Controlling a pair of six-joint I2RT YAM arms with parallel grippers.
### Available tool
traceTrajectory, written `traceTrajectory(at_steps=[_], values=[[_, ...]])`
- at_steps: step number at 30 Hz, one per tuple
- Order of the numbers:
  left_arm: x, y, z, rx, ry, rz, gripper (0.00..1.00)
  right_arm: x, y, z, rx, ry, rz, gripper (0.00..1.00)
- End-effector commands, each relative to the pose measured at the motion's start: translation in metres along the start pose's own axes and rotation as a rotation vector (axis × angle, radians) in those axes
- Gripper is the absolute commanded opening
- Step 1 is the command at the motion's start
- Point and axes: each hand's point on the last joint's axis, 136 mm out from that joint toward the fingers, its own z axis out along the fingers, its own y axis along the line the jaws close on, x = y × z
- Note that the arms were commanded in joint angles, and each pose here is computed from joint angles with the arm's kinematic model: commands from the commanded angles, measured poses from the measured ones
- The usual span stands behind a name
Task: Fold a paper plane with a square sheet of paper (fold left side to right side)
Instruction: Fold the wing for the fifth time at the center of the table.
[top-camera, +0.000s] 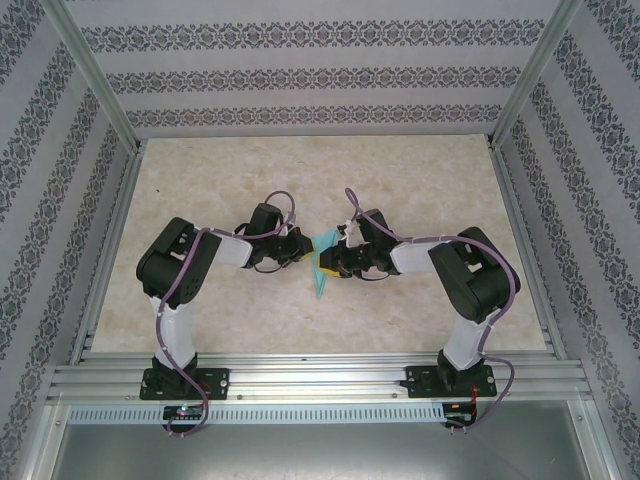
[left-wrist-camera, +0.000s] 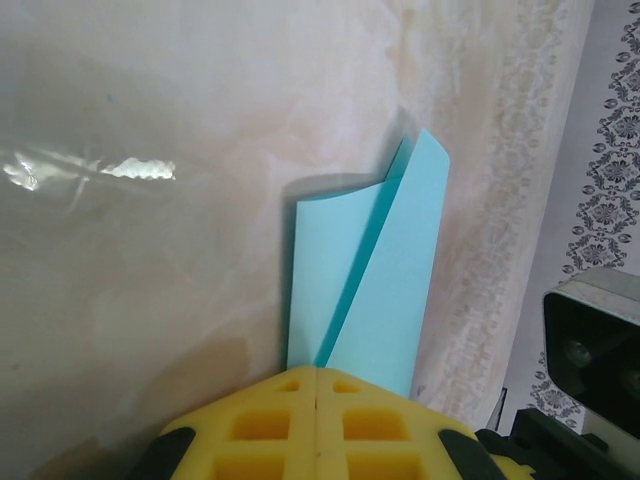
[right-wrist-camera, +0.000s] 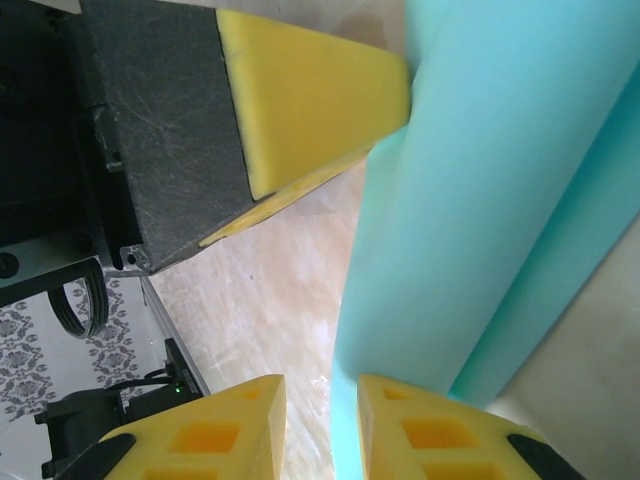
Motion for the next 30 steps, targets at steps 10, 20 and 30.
traceTrajectory(at_steps=[10,20,30], values=[[-0.013,-0.001,0.003,0.001,-0.015,0.025,0.00,-0.005,0.004,0.005,-0.007,-0.002,-0.030,0.26],[-0.014,-0.001,0.008,0.008,0.000,0.023,0.00,-0.004,-0.004,0.004,0.024,-0.003,-0.016,0.27],[-0.014,0.001,0.012,0.007,0.005,0.022,0.00,-0.001,-0.015,0.007,0.062,0.015,0.003,0.27]])
